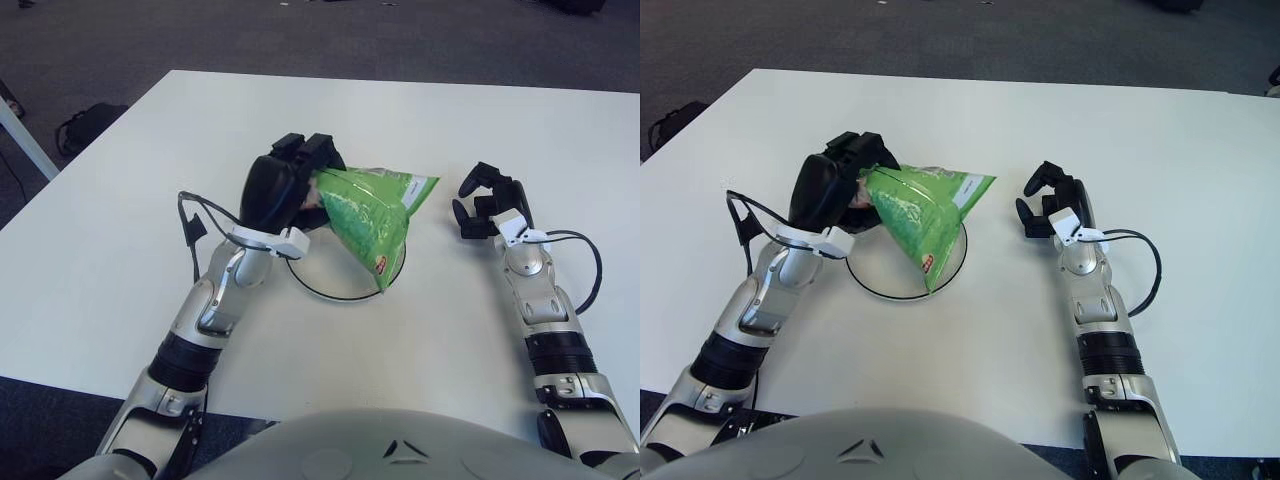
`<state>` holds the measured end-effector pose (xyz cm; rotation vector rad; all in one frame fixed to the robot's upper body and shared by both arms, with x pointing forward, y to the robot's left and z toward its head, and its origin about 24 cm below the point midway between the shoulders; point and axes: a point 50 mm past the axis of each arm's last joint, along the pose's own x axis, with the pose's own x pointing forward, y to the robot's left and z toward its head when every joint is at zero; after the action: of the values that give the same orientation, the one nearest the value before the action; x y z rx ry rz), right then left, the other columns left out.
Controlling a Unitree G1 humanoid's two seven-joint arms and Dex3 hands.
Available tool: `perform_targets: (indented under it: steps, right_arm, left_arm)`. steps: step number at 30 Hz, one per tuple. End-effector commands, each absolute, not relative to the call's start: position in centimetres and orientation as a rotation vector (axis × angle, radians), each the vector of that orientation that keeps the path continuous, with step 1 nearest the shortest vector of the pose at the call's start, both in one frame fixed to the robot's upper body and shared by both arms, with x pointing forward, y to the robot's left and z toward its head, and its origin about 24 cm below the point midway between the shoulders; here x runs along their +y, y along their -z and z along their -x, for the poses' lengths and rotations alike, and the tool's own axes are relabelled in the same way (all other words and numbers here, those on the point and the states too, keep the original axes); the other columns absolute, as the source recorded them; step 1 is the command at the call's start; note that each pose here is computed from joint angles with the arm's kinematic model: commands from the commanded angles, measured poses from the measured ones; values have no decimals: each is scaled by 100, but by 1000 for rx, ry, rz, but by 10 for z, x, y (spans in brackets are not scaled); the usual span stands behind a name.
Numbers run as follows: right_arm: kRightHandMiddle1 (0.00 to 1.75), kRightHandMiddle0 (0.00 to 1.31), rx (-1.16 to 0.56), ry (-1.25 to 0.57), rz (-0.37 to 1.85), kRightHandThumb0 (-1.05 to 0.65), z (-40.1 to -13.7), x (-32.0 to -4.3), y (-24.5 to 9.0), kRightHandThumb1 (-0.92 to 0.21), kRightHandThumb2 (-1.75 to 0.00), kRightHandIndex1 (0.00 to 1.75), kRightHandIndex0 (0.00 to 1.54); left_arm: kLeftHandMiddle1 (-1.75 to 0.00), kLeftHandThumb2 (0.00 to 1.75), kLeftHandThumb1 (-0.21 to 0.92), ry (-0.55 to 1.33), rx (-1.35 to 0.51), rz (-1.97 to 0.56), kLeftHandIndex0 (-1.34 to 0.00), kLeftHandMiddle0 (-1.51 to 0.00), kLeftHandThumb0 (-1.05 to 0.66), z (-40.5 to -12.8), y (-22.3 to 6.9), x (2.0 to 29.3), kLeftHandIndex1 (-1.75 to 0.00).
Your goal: Put the snack into the plate.
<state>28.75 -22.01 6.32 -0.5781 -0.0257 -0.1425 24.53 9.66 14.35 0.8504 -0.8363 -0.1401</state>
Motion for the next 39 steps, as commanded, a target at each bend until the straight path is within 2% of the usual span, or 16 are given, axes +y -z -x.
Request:
perform_targets:
  steps: [1,9,21,23,25,26,28,32,33,34,36,37,38,39]
  right_arm:
    - [175,69,169,97,575,-52,-272,-221,-25,-22,-143,175,133]
    - [175,69,165,100,572,-52,-272,-221,-25,-23,-142,175,132]
    - [175,69,173,92,581,-52,-273,-222,-25,-23,-143,175,133]
    - [175,69,176,90,576,-52,-273,-222,-24,-23,-142,175,133]
    - [175,69,174,90,575,-52,-273,-223,-24,-23,-142,175,133]
    - [175,69,171,89,576,-52,-273,-223,-24,-23,-142,175,133]
    - [175,69,168,88,577,-52,-273,-223,-24,-23,-142,175,133]
    - [175,68,159,92,581,-52,-273,-222,-25,-24,-142,175,133]
    - [175,68,158,93,581,-52,-273,-222,-25,-24,-142,175,133]
    - [175,68,156,94,583,-52,-273,-221,-25,-24,-142,175,133]
    - [175,68,152,95,586,-52,-273,-221,-25,-24,-142,175,133]
    - [175,68,150,95,587,-52,-273,-221,-25,-24,-142,175,133]
    - [175,68,149,94,590,-52,-273,-221,-25,-24,-142,175,133]
    - [175,68,147,94,591,-52,-273,-221,-25,-24,-142,175,133]
  left_arm:
    - [-170,174,-7,240,-819,-897,-67,-92,0,-241,-132,92,-175]
    - [-168,170,-4,336,-783,-967,-64,-90,0,-244,-113,92,-175]
    - [-168,162,3,492,-779,-1123,-59,-85,0,-247,-103,98,-175]
    - [-171,163,2,534,-766,-1181,-63,-85,0,-247,-105,103,-168]
    - [-173,155,7,574,-742,-1233,-64,-82,0,-248,-107,108,-159]
    - [-173,150,12,601,-723,-1265,-62,-75,0,-249,-108,111,-161]
    - [-174,133,29,631,-701,-1295,-50,-56,-1,-249,-110,114,-168]
    - [-173,114,45,665,-688,-1317,-40,-42,-1,-250,-113,116,-171]
    - [-170,100,55,672,-685,-1318,-36,-38,-1,-250,-113,117,-169]
    - [-169,93,60,683,-681,-1317,-34,-36,-1,-251,-114,117,-168]
    - [-161,62,77,702,-674,-1310,-17,-36,17,-252,-116,118,-155]
    - [-151,64,73,709,-671,-1305,-13,-34,3,-252,-117,118,-149]
    - [-136,76,63,726,-656,-1294,-8,-31,-16,-253,-120,119,-142]
    - [-117,84,58,739,-644,-1286,-5,-25,-30,-253,-123,120,-131]
